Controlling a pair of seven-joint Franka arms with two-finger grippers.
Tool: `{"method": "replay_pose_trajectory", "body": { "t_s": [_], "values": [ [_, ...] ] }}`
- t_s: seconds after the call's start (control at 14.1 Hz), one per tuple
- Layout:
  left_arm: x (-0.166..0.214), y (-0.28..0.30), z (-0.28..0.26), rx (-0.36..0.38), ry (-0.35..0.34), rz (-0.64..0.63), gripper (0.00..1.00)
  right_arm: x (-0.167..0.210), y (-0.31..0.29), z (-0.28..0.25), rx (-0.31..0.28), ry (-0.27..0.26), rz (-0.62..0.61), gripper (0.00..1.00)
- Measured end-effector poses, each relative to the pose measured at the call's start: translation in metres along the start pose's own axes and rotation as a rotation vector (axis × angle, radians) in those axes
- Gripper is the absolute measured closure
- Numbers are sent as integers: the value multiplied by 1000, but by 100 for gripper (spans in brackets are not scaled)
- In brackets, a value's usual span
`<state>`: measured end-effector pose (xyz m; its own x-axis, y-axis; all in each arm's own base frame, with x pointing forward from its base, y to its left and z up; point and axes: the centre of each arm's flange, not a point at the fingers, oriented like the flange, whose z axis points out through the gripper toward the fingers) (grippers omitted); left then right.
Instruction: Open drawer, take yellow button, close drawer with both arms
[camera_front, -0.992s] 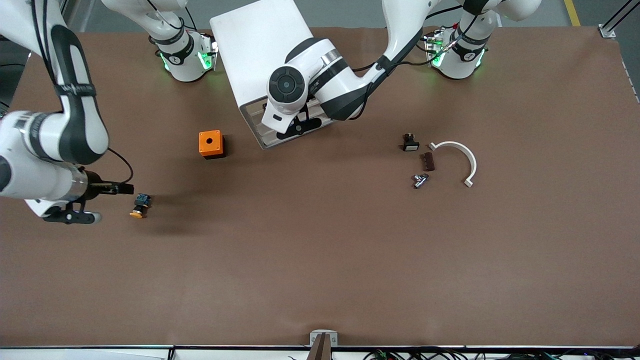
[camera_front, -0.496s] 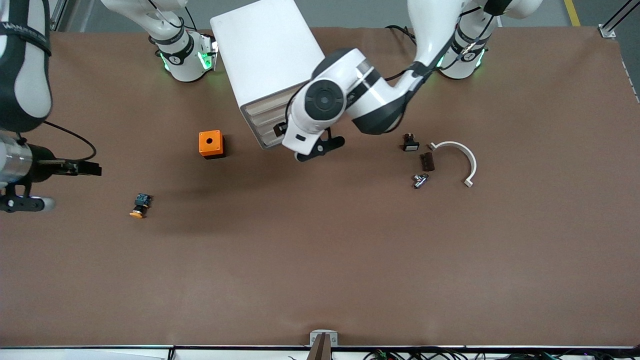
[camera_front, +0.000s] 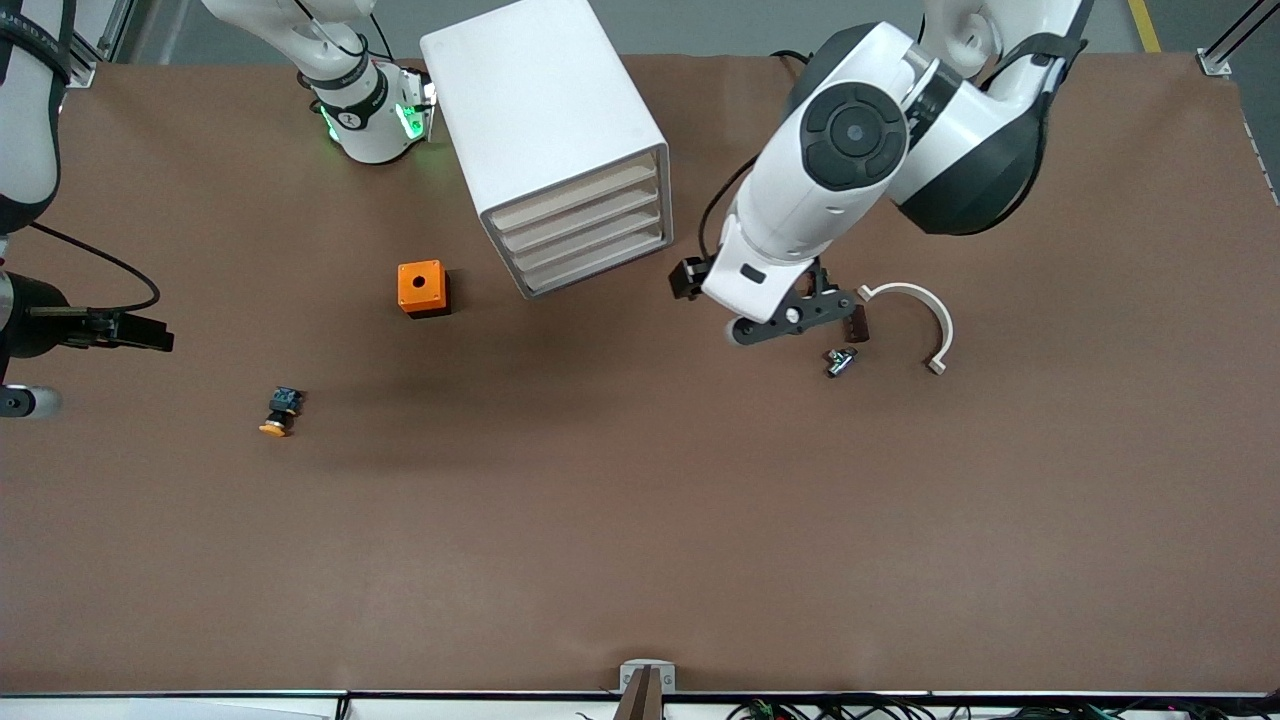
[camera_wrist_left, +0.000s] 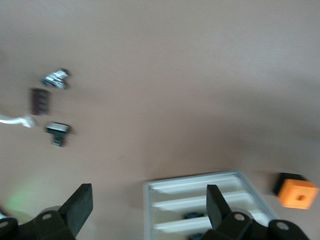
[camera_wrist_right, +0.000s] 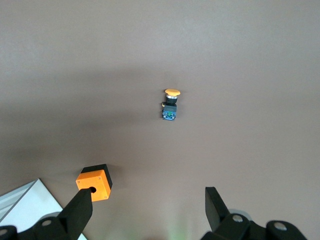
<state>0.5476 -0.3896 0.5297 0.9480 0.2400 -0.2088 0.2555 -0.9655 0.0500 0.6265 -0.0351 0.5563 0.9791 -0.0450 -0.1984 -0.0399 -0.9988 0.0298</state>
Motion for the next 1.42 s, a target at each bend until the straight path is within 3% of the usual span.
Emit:
{"method": "replay_pose_trajectory", "body": {
  "t_s": [0.35, 0.64, 0.85, 1.13, 1.42],
  "values": [
    [61, -104, -40, 32, -36, 106, 0, -29, -15, -41, 4, 54, -9, 0],
    [87, -168, -51, 68, -73, 210, 0, -74, 2, -58, 22, 62, 10, 0],
    [101, -223, -69, 74, -57, 258, 0, -101, 3, -70, 32, 83, 4, 0],
    [94, -282, -89, 74, -30, 292, 0, -100, 18, -68, 36, 107, 21, 0],
    [76, -324, -85, 76, 53, 322, 0, -100, 30, -67, 38, 108, 31, 0]
  ]
}}
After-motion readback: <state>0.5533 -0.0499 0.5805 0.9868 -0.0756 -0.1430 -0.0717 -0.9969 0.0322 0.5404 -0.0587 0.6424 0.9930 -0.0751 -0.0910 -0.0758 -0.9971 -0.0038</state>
